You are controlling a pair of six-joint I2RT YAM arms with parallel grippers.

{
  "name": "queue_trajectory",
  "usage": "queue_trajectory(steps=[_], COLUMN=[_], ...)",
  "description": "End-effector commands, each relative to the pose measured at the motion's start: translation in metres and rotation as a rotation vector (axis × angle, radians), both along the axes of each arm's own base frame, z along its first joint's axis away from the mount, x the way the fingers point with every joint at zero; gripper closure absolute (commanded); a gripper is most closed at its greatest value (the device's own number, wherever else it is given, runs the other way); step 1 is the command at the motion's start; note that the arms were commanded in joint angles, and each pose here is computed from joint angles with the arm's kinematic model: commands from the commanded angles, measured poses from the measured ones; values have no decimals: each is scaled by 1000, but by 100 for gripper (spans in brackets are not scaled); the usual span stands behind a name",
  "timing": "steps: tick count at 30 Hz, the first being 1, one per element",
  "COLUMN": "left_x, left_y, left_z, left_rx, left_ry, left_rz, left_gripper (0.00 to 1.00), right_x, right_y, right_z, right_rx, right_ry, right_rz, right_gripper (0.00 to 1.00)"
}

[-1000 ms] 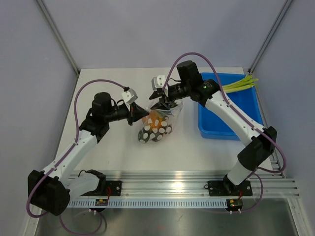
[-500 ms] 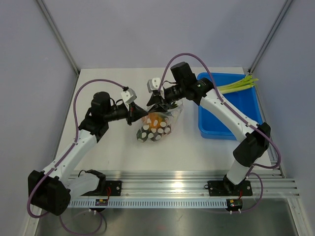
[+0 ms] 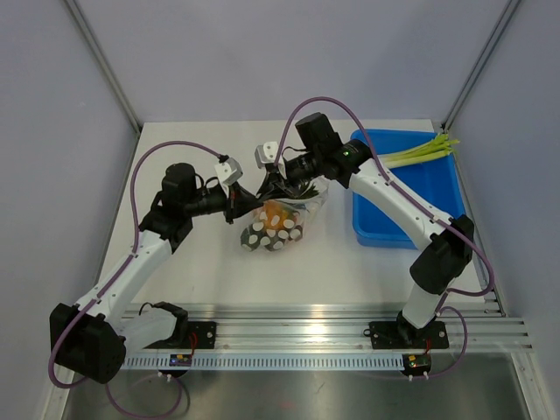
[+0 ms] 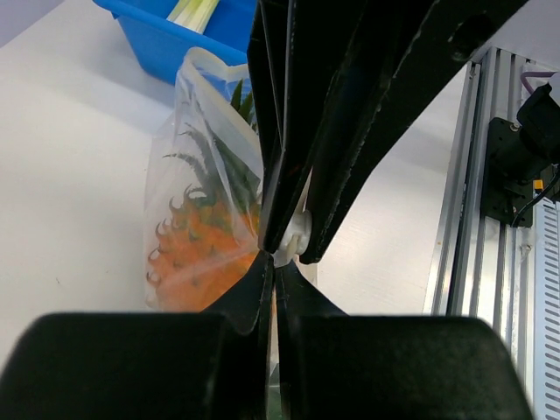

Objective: Place the food in the zip-top bag and seal the zipper
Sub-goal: Zip the zipper food storage bag at the center of the board.

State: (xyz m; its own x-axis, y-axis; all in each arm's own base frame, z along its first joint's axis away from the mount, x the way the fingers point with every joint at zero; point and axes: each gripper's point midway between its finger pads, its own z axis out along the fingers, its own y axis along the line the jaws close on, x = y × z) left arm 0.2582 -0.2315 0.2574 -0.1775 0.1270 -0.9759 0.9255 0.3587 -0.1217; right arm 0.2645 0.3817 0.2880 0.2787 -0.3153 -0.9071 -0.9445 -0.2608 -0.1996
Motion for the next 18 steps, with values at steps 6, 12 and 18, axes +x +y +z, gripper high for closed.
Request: queue_trajectory(steps=[6, 12, 18], left_x=[5, 3, -7], left_y=[3, 1, 2], left_z=[27, 24, 10], left_rx=[-19, 1, 47], left_ry=[-105, -76, -6], left_rz=[-16, -79, -181], left_gripper=[100, 65, 55], right_x=[2, 6, 9], right_y=[-2, -3, -1], right_z=[13, 10, 7], right_rx=[11, 7, -4], right_ry=[-63, -44, -24], right_rz=[-31, -67, -93], right_gripper=[100, 100, 100])
